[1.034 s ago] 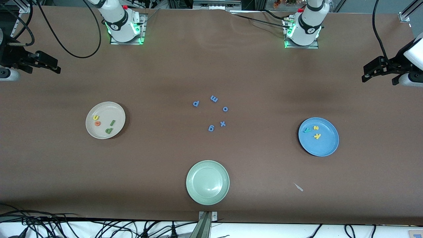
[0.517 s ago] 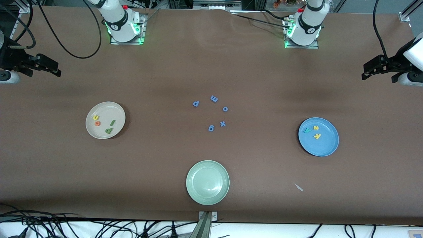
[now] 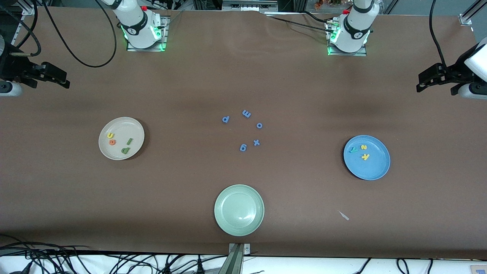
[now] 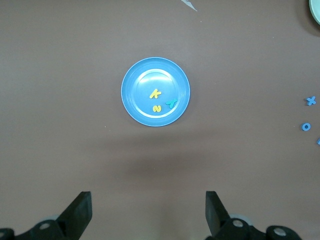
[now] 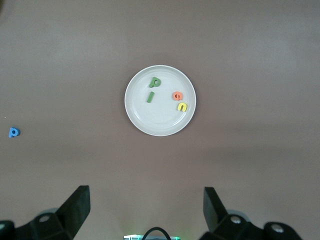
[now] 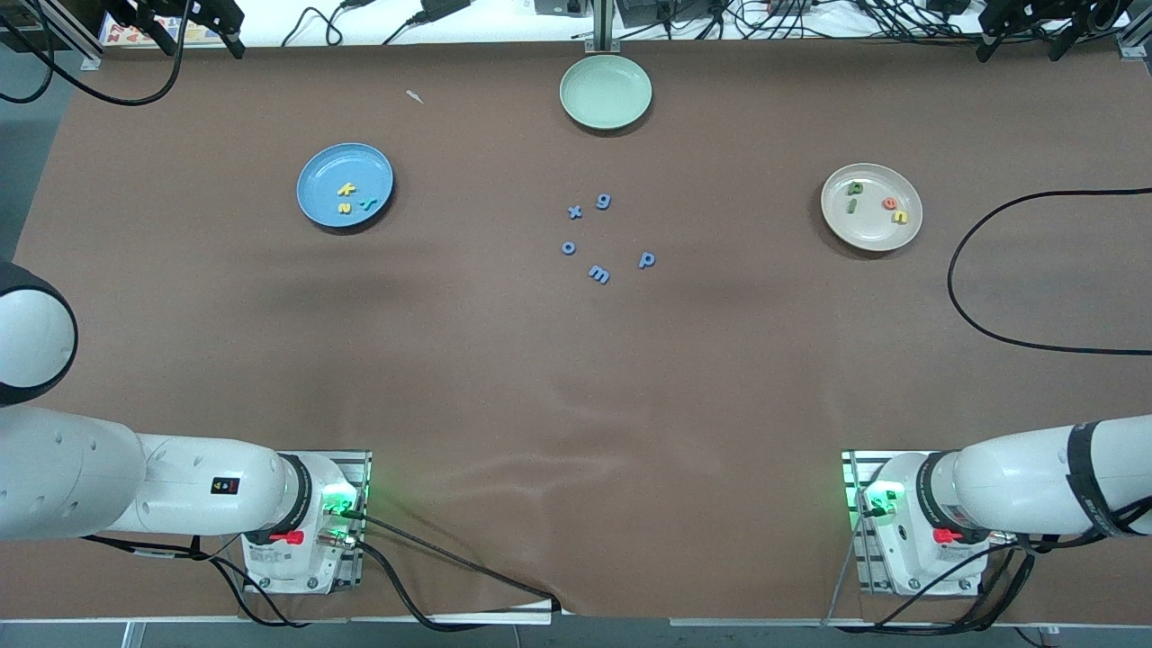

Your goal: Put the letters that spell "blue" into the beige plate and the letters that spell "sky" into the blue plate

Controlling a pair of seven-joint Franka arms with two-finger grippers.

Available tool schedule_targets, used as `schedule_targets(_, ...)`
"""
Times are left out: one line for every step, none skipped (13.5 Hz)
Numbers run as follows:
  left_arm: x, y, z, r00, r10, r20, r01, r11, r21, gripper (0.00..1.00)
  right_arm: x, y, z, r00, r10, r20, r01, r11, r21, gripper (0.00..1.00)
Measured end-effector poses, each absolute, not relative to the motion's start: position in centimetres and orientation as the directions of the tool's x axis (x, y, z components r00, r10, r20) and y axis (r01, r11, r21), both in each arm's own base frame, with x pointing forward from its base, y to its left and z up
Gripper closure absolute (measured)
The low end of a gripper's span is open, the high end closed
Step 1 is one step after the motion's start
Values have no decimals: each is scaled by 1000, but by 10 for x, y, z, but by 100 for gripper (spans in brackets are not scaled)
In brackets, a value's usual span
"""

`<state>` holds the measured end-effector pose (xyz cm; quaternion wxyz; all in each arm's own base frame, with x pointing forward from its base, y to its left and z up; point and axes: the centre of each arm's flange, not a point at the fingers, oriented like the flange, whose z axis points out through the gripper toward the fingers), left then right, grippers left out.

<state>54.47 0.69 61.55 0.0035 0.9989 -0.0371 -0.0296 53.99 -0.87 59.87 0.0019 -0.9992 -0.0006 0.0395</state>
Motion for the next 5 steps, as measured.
schedule_targets(545,7,615,996,-74,-59,-74,-997,9,0,540,-8,599,997,4,-79,3,-1000,-1,0)
schedule_targets(545,7,615,996,-74,-59,-74,-997,9,0,540,-7,599,997,6,-79,6,-1000,3,0)
schedule_targets(545,7,615,996,-74,-59,-74,-997,9,0,540,-6,599,997,8,-79,8,-1000,4,0)
schedule_targets(545,7,615,996,-74,-59,-74,-997,9,0,540,-5,599,997,9,-79,9,-1000,5,0)
schedule_targets(545,7,615,996,-74,-59,-74,-997,9,0,540,-6,599,997,8,-79,9,-1000,5,0)
